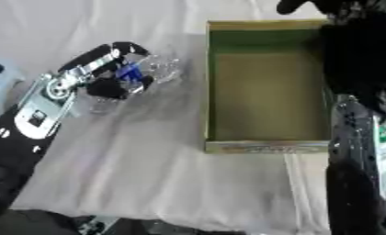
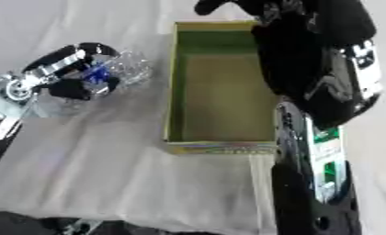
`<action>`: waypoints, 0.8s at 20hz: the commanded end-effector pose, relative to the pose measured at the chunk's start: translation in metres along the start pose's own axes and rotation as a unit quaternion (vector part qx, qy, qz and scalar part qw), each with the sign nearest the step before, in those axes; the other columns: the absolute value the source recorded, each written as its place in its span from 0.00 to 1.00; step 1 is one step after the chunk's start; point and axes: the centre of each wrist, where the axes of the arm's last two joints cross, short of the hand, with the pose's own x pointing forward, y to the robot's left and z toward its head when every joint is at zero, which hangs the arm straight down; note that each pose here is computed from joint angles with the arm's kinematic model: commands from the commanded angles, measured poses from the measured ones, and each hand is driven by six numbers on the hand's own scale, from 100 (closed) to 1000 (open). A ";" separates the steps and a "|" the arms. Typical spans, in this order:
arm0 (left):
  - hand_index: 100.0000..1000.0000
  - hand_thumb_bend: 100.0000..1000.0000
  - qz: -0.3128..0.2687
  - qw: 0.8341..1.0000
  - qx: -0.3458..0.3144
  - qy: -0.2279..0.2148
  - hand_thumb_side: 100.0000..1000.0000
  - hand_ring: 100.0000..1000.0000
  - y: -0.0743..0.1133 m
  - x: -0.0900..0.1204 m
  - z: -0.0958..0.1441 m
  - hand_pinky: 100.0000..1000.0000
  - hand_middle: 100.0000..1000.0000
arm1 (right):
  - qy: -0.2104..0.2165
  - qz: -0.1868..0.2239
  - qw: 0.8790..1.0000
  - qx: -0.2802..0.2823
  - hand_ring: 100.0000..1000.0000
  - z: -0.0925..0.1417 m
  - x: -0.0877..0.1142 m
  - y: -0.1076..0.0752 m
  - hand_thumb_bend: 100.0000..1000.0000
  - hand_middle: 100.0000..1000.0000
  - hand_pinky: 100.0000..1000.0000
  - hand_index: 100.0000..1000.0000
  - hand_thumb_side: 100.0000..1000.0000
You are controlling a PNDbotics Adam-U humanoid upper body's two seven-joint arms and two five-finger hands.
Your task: Pick up objects on the table and place them in the box.
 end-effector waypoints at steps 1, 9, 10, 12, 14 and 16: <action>0.46 0.00 -0.010 0.999 0.042 -0.011 0.56 0.16 0.021 0.009 0.001 0.00 0.76 | -0.013 0.003 1.000 -0.001 0.70 -0.005 0.003 0.000 0.00 0.84 0.57 0.81 1.00; 0.46 0.00 -0.005 0.998 0.062 -0.022 0.58 0.16 0.027 0.019 0.000 0.00 0.77 | -0.011 0.000 1.000 -0.006 0.70 -0.004 0.002 0.003 0.00 0.84 0.57 0.81 1.00; 0.46 0.00 -0.006 0.998 0.063 -0.023 0.58 0.16 0.028 0.019 0.000 0.00 0.77 | -0.010 -0.001 1.000 -0.007 0.70 -0.003 0.002 0.003 0.00 0.84 0.57 0.81 1.00; 0.46 0.00 -0.008 0.997 0.066 -0.027 0.57 0.16 0.031 0.021 -0.001 0.00 0.77 | -0.009 -0.002 1.000 -0.009 0.70 -0.003 0.001 0.004 0.00 0.84 0.56 0.81 1.00; 0.46 0.00 -0.010 0.997 0.074 -0.035 0.56 0.16 0.039 0.025 -0.003 0.00 0.77 | -0.006 -0.002 1.000 -0.012 0.70 -0.001 0.001 0.005 0.00 0.84 0.56 0.81 1.00; 0.46 0.00 -0.009 0.995 0.084 -0.045 0.55 0.15 0.048 0.030 -0.006 0.00 0.77 | -0.003 -0.003 1.000 -0.014 0.70 0.001 0.000 0.006 0.00 0.84 0.56 0.81 1.00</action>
